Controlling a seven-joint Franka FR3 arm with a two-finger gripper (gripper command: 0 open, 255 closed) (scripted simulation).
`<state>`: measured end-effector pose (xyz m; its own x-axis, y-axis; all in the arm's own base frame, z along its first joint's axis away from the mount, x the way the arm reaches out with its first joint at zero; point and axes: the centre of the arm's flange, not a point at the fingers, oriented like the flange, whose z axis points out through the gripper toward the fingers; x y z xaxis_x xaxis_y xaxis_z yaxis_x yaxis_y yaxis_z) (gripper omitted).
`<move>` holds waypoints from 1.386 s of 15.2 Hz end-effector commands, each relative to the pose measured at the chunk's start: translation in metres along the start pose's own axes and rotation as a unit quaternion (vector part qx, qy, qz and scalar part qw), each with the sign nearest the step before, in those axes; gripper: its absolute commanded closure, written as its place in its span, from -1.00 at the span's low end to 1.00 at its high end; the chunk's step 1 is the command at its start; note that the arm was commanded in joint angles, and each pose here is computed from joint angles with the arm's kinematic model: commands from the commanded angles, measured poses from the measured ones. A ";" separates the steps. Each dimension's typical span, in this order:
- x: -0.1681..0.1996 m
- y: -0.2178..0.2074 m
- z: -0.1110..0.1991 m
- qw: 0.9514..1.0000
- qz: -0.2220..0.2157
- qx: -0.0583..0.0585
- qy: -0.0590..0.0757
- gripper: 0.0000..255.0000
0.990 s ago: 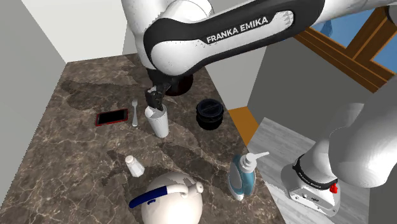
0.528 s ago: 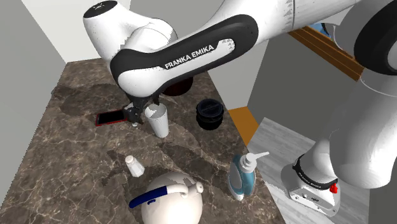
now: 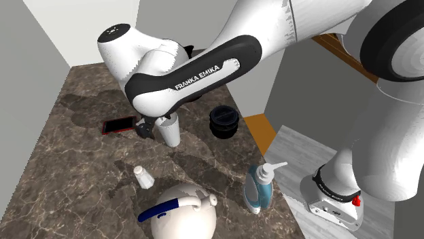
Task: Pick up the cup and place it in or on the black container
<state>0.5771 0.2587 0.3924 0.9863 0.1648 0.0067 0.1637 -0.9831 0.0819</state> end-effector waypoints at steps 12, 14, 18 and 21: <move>0.000 -0.001 0.004 1.000 0.000 0.000 0.000 1.00; 0.000 0.000 0.004 1.000 0.000 0.000 0.000 1.00; 0.000 0.000 -0.001 1.000 0.000 0.000 0.000 1.00; 0.000 0.001 -0.017 1.000 0.000 0.000 0.000 1.00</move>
<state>0.5772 0.2595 0.4041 0.9863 0.1650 0.0074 0.1638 -0.9831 0.0816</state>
